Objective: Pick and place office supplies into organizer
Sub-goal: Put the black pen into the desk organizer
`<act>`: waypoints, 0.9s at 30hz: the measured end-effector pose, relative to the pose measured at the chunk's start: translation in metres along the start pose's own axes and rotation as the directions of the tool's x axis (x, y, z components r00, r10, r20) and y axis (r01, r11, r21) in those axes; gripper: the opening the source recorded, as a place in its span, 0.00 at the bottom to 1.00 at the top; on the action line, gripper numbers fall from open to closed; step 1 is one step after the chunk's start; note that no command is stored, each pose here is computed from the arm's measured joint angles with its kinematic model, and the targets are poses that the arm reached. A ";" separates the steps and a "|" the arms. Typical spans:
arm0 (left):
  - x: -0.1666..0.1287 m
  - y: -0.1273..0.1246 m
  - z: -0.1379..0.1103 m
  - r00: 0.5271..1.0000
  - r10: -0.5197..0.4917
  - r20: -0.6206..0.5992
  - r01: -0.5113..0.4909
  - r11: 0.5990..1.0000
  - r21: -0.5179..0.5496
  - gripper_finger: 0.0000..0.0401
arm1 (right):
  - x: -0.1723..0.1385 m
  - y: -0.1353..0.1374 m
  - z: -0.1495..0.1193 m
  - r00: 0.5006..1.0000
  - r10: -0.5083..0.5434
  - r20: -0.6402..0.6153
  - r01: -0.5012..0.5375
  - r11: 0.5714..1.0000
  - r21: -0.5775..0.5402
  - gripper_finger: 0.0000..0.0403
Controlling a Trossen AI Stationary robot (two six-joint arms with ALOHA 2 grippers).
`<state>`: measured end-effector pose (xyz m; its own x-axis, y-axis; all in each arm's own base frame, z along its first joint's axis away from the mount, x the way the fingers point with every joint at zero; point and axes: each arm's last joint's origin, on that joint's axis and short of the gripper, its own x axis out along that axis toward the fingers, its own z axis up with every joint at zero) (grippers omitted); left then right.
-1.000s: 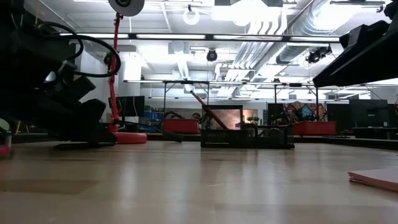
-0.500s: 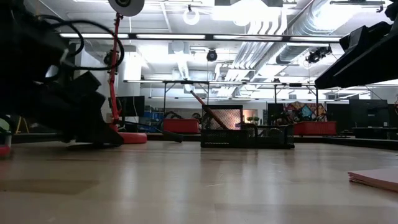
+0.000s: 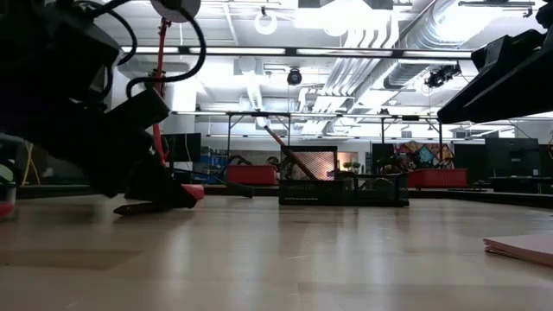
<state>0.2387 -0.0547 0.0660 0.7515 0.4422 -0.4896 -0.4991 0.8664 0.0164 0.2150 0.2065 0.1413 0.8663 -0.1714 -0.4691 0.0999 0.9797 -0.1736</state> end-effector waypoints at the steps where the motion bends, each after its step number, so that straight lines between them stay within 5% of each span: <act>1: 0.001 -0.003 0.003 1.000 -0.010 0.007 0.010 1.000 0.023 0.00 | 0.000 0.000 0.000 1.000 0.000 0.000 0.000 1.000 0.000 0.36; 14: -0.008 -0.010 0.006 0.978 0.167 0.122 -0.164 0.986 -0.038 0.05 | -0.002 0.001 -0.002 1.000 0.019 -0.021 -0.019 1.000 0.008 0.36; 27: -0.010 -0.002 -0.008 0.978 0.210 0.007 -0.207 0.968 -0.140 0.32 | -0.007 0.006 -0.003 1.000 0.023 0.000 -0.023 1.000 -0.008 0.36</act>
<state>0.2288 -0.0631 0.0634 0.6331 0.6159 -0.4690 -0.6991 0.7150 -0.0048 0.2077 0.2129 0.1407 0.8685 -0.1491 -0.4727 0.0764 0.9825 -0.1696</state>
